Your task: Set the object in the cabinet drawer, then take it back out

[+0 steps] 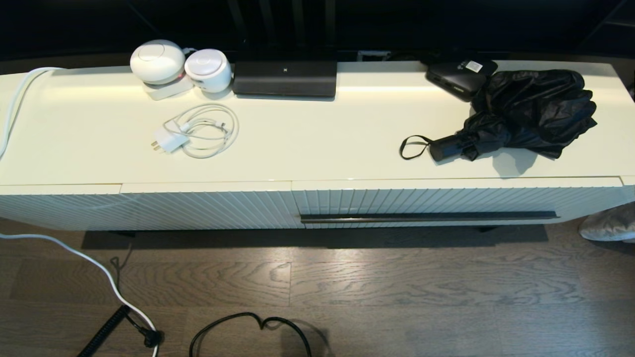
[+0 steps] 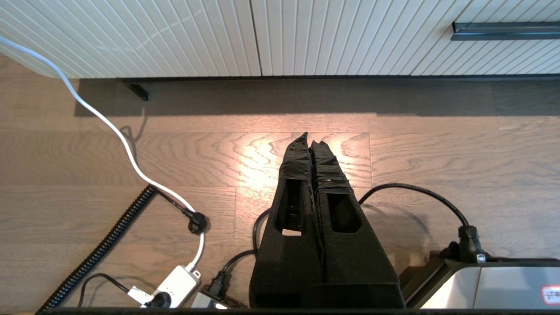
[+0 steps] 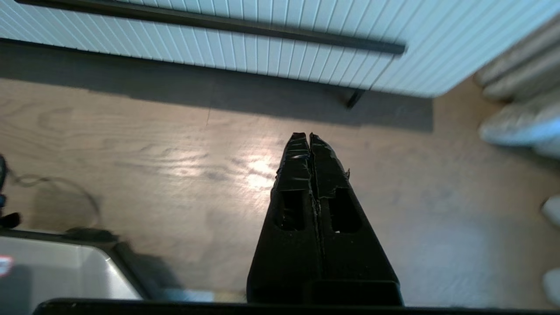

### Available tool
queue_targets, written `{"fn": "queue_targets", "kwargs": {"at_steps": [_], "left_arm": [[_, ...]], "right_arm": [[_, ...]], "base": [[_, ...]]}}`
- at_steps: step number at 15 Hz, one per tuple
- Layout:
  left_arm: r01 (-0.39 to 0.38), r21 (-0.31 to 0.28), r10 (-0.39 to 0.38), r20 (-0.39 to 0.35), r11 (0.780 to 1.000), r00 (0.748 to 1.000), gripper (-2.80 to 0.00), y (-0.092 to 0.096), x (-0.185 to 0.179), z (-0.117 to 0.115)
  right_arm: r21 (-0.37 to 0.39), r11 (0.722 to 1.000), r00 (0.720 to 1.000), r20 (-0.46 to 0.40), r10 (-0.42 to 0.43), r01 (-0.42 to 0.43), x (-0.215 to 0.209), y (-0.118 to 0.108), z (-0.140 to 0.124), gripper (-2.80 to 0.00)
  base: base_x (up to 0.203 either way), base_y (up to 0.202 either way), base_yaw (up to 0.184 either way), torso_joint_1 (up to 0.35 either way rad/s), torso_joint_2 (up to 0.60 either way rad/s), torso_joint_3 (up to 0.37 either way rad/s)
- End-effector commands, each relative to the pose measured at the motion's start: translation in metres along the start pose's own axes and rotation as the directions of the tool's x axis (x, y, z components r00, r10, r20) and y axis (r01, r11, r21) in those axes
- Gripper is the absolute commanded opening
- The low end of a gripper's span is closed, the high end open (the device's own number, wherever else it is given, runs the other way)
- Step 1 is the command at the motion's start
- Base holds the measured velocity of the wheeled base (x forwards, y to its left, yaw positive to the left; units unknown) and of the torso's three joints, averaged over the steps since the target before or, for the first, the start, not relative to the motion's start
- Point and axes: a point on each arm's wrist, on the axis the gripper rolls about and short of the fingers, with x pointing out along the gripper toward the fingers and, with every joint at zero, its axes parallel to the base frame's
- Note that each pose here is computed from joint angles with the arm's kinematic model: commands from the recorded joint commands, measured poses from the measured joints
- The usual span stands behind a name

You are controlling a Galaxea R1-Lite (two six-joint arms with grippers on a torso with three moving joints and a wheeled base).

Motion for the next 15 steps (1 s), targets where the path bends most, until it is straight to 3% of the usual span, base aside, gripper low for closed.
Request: {"fn": "queue_targets", "kwargs": {"at_steps": [1,15], "left_arm": [[0.000,0.000,0.000,0.002,1.000,1.000,-2.80,0.0000,-0.0002,-0.0001],[0.000,0.000,0.000,0.001,1.000,1.000,-2.80,0.0000,-0.0001,-0.0001]], "right_arm": [[0.018,1.000,0.999,-0.049,0.005,-0.004,0.0001,0.0004,-0.0050,-2.80],[0.037,0.999,0.999,-0.047,0.005,-0.003,0.0002,0.0004,-0.0045,-2.80]], "base": [[0.000,0.000,0.000,0.000,0.00,0.000],[0.000,0.000,0.000,0.000,0.00,0.000]]}}
